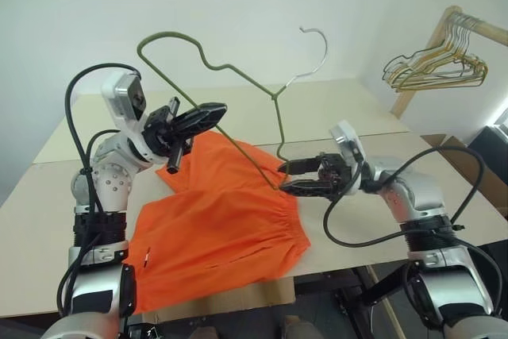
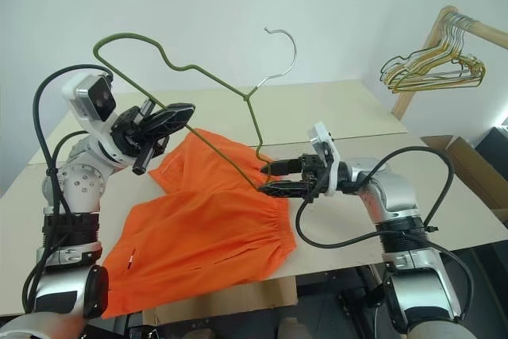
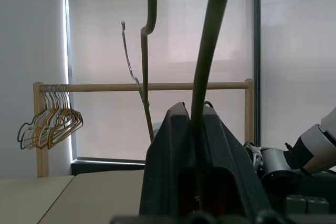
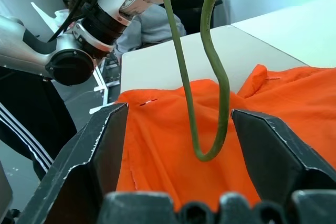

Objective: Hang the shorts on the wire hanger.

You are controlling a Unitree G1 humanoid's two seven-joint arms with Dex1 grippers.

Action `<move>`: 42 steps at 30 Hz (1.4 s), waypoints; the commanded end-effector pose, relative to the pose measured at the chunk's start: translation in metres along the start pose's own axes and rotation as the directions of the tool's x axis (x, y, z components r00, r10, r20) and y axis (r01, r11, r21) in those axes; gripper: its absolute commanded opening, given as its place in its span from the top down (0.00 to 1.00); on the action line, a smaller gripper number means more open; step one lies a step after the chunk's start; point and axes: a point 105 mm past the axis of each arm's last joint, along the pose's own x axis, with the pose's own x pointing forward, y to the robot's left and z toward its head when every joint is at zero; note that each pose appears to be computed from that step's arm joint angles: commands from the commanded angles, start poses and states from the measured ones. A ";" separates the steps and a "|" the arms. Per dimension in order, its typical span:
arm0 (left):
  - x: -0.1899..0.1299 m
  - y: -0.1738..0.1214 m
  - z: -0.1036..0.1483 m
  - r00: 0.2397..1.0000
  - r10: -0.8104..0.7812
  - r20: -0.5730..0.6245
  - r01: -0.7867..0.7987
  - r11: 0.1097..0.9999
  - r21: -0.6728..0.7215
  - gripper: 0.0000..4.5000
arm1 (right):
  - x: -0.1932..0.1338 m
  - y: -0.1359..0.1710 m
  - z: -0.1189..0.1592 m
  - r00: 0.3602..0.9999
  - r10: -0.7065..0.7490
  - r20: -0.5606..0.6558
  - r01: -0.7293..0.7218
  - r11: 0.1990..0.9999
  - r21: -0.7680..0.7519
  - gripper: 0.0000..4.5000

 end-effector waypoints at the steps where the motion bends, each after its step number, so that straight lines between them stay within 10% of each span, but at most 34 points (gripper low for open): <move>1: 0.007 -0.004 0.010 0.999 -0.045 0.023 0.044 0.998 0.041 1.00 | 0.005 0.003 0.019 0.999 0.036 0.011 -0.035 0.999 -0.034 0.22; 15: 0.011 -0.008 0.008 0.997 -0.060 0.046 0.058 0.998 0.038 1.00 | 0.015 0.003 0.012 0.995 0.096 -0.009 -0.095 0.993 0.064 0.22; 26: 0.009 -0.004 0.005 0.998 -0.037 0.051 0.035 0.999 0.027 1.00 | 0.015 0.003 0.011 0.994 0.110 0.001 -0.110 0.992 0.068 0.99; 31: 0.000 0.006 -0.001 0.997 0.028 0.065 -0.027 1.000 -0.012 1.00 | 0.013 0.002 0.012 0.995 0.096 0.009 -0.097 0.993 0.067 0.99; 42: -0.047 0.022 -0.073 0.904 0.251 -0.345 -0.252 0.967 0.044 0.30 | -0.031 0.008 0.018 0.994 -0.087 0.067 0.073 0.979 0.189 1.00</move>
